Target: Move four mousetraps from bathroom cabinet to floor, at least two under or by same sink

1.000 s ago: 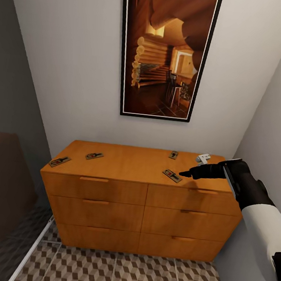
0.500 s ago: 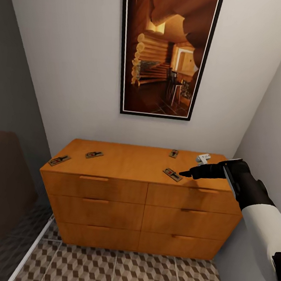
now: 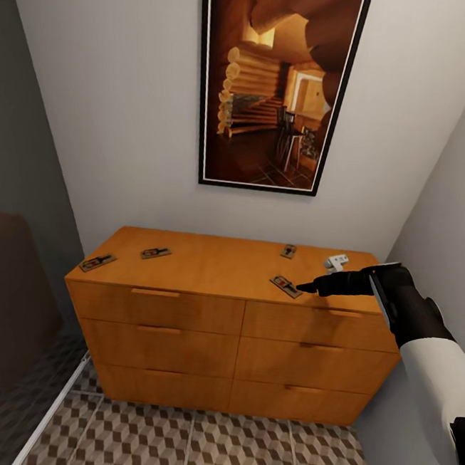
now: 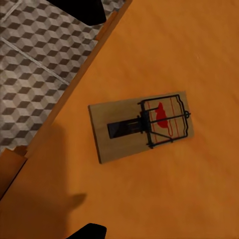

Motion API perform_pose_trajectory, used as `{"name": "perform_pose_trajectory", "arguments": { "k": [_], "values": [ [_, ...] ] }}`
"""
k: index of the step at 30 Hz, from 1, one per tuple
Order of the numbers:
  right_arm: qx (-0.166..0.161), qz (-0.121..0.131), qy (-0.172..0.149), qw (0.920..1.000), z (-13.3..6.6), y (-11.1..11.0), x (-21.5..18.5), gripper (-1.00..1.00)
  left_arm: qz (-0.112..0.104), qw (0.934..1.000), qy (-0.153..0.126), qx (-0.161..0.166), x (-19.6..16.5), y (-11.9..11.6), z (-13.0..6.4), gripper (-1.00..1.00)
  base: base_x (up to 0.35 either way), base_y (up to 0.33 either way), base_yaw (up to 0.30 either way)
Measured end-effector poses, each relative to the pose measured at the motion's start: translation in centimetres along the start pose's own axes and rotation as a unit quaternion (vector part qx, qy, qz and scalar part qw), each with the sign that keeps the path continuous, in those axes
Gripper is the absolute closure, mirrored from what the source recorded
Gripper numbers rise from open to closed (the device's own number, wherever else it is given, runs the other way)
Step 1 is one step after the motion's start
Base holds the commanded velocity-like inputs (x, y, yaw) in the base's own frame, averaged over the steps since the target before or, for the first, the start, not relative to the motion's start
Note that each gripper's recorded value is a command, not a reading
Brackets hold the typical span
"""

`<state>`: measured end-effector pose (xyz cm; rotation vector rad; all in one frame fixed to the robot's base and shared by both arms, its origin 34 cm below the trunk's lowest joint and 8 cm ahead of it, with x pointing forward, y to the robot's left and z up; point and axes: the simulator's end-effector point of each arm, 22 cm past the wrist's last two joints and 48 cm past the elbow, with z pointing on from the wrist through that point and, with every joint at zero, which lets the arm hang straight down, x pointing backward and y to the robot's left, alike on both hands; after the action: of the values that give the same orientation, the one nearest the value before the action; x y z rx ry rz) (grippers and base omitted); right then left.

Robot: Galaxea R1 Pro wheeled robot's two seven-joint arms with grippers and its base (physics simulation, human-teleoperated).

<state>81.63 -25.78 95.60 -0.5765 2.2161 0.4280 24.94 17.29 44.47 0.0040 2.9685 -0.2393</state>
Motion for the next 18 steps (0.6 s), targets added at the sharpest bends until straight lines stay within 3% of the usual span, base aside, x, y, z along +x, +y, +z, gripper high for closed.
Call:
{"name": "perform_pose_trajectory", "arguments": {
  "k": [5,13,18],
  "values": [
    [0.0,0.001,0.003,1.0,0.26,-0.13,0.27,-1.0,-0.001,1.0,0.003,0.0,0.22,0.06,0.02,-1.0,0.021,0.0,0.0],
    [0.0,0.002,0.004,1.0,0.45,-0.21,0.47,-1.0,-0.001,1.0,0.005,0.0,0.42,0.07,0.03,-1.0,0.219,0.0,0.0],
    [-0.001,0.002,0.004,1.0,0.48,-0.22,0.47,-1.0,-0.001,1.0,0.005,0.0,0.42,0.06,0.04,-1.0,0.097,0.0,0.0]
  ]
}}
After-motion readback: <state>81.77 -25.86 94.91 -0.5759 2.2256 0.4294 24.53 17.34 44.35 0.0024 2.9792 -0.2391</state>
